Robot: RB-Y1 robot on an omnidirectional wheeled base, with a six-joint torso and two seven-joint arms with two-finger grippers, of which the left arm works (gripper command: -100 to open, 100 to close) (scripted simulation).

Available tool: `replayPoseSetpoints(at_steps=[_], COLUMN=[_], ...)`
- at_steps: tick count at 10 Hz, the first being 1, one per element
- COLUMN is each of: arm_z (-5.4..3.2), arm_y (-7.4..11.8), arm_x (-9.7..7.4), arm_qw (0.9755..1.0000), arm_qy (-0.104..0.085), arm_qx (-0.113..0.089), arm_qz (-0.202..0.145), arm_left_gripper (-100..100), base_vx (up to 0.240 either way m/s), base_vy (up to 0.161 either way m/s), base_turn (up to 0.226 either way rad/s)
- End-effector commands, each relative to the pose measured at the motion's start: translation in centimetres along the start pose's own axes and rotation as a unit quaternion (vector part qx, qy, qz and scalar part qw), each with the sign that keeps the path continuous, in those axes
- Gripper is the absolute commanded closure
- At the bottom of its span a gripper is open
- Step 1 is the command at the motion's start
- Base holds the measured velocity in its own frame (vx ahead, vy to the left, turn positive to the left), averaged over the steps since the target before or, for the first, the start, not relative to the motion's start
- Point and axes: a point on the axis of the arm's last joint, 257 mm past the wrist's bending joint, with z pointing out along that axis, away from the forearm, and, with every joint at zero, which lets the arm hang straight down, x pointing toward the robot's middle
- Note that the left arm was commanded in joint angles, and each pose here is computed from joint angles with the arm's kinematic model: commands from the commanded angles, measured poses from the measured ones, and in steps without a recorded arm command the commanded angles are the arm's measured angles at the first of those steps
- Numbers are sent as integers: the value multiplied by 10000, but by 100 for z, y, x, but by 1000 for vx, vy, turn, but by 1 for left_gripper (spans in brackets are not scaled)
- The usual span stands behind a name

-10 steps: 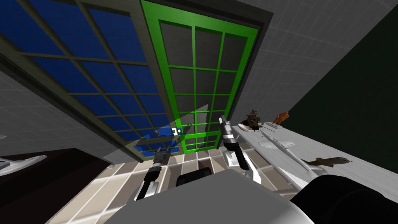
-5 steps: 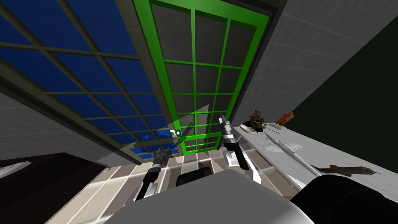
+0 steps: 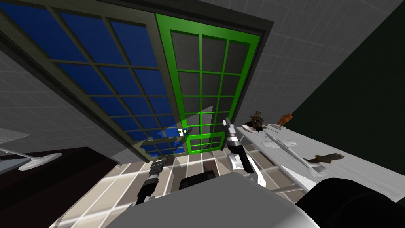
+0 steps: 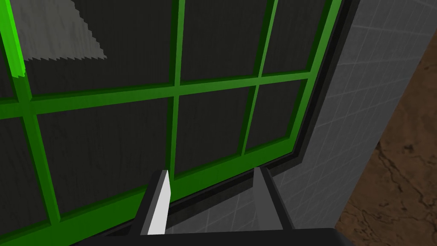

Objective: Pull the door open

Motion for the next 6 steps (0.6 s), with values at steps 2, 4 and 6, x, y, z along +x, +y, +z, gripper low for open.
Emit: replayPoseSetpoints(at_steps=[2,4,6], arm_z=[-111,-348,-437], arm_y=[162,499,618], arm_x=[78,253,312], arm_qw=[9997,9976,9963], arm_qy=[118,360,446], arm_qx=[-185,-561,-702], arm_qz=[73,182,220], arm_left_gripper=[-100,-100,-100], base_vx=[-136,-136,-103], base_vy=[64,53,42], base_turn=[3,1,-9])
